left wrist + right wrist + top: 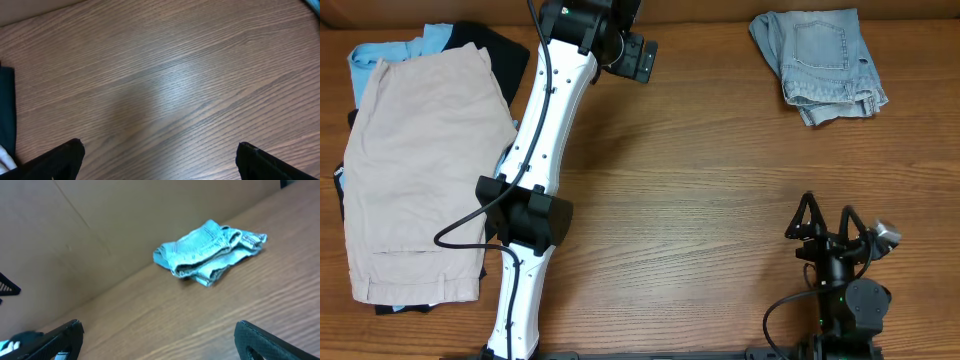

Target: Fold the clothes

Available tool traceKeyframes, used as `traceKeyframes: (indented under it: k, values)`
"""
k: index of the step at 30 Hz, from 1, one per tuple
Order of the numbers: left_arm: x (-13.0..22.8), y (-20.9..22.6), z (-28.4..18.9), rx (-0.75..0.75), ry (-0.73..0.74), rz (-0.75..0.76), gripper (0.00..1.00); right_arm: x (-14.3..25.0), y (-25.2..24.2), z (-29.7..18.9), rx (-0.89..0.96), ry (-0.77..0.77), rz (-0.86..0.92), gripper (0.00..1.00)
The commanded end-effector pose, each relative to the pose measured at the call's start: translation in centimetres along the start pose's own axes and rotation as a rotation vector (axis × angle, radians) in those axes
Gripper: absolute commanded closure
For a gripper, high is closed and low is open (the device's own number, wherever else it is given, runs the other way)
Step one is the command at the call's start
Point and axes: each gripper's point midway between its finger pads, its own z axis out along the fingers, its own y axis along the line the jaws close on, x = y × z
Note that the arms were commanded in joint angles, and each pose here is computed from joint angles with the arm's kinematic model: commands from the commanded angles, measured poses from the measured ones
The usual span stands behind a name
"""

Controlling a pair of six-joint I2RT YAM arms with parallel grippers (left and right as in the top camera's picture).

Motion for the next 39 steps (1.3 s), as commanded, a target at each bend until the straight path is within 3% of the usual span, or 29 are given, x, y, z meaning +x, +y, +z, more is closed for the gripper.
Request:
traceKeyframes:
  k: [1,31,39]
  values:
    - [0.0,0.4,0.2,-0.009,0.001,0.008,0.0,-0.7,0.7,-0.4,-0.036,-0.041,0.001,0.0]
    - [0.0,0.4,0.2,-0.009,0.001,0.008,0.0,-0.7,0.7,-0.4,-0.037,-0.042,0.001,0.0]
    - [-0.3,0.5,-1.1,-0.096,-0.018,0.059,0.0,-0.7,0.7,-0.4,-0.037,-0.042,0.001,0.0]
